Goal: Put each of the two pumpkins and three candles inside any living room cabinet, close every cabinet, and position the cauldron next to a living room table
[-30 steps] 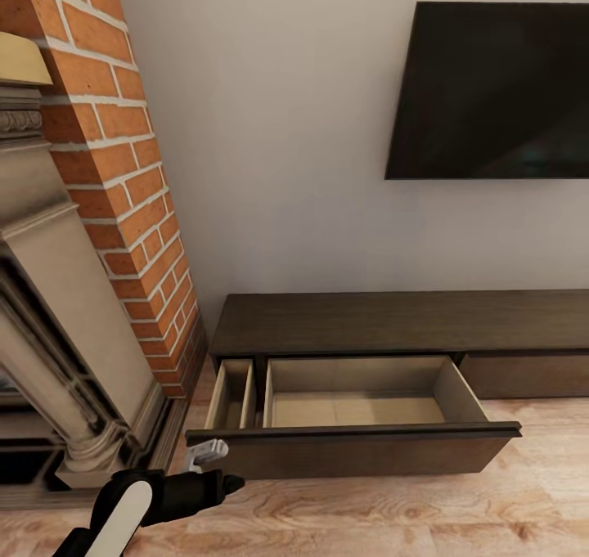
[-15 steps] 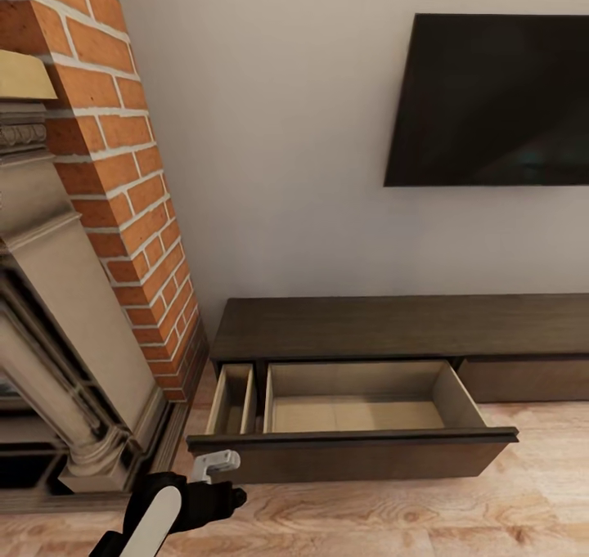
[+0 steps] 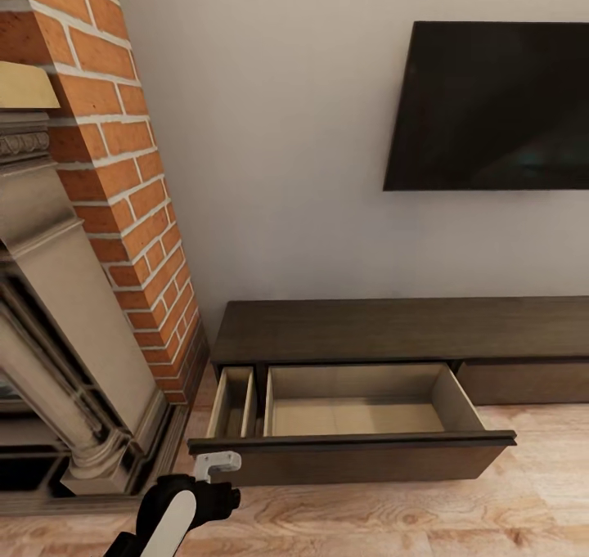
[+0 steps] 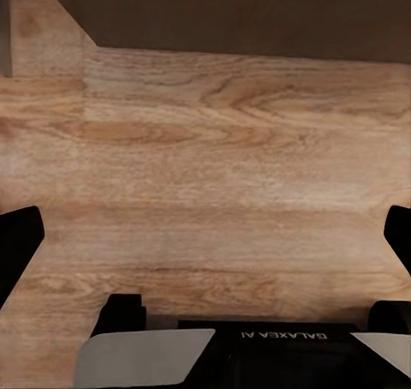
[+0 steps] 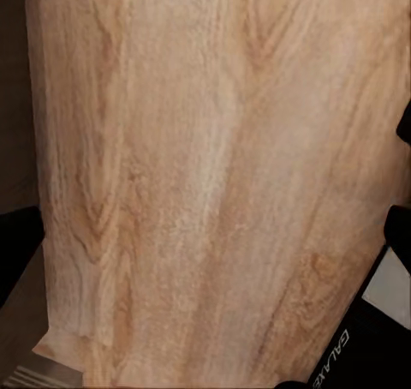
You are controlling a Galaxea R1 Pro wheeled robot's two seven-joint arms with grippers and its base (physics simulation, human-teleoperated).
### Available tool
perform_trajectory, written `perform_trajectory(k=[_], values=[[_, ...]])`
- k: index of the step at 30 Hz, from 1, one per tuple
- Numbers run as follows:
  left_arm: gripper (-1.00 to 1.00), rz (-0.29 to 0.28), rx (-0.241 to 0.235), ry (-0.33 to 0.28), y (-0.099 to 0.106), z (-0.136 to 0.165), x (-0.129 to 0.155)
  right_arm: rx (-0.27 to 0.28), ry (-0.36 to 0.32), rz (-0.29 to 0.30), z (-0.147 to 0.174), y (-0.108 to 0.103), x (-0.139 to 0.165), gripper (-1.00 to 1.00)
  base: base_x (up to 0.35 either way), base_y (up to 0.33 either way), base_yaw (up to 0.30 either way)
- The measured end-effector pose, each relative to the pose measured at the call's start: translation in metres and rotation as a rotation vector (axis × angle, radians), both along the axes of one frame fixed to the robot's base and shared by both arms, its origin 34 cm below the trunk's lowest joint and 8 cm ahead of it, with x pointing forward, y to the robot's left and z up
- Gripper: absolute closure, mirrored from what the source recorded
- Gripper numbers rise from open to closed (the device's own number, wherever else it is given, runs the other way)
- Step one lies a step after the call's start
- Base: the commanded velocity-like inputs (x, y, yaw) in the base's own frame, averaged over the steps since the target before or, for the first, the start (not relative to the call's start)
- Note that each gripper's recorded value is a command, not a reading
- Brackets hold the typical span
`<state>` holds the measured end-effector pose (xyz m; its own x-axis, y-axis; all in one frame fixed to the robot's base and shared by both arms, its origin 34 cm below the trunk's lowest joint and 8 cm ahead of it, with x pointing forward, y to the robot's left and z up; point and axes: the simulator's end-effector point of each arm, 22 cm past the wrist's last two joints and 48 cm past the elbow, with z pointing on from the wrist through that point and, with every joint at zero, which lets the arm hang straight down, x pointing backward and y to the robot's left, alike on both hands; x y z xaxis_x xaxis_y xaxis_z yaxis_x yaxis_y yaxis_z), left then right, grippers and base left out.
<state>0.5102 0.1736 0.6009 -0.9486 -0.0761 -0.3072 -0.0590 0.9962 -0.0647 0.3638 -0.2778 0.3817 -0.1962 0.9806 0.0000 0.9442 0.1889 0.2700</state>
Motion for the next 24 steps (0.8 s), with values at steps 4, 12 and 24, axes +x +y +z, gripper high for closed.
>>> perform_trajectory(k=[4, 12, 24], values=[[-1.0, -0.01, 0.017, -0.006, 0.0005, 0.0004, 0.0006, -0.028, 0.019, 0.011, -0.0014, -0.0048, -0.0041, -1.0, 0.0, 0.0, 0.0], [-1.0, -0.012, 0.021, -0.009, 0.0011, 0.0007, 0.0012, -0.036, 0.008, 0.015, -0.0008, -0.0055, -0.0014, -1.0, -0.027, 0.023, 0.0], [-1.0, -0.013, 0.021, -0.009, 0.0006, 0.0007, 0.0012, -0.036, 0.007, 0.012, -0.0008, -0.0055, -0.001, -1.0, -0.17, 0.096, -0.018]])
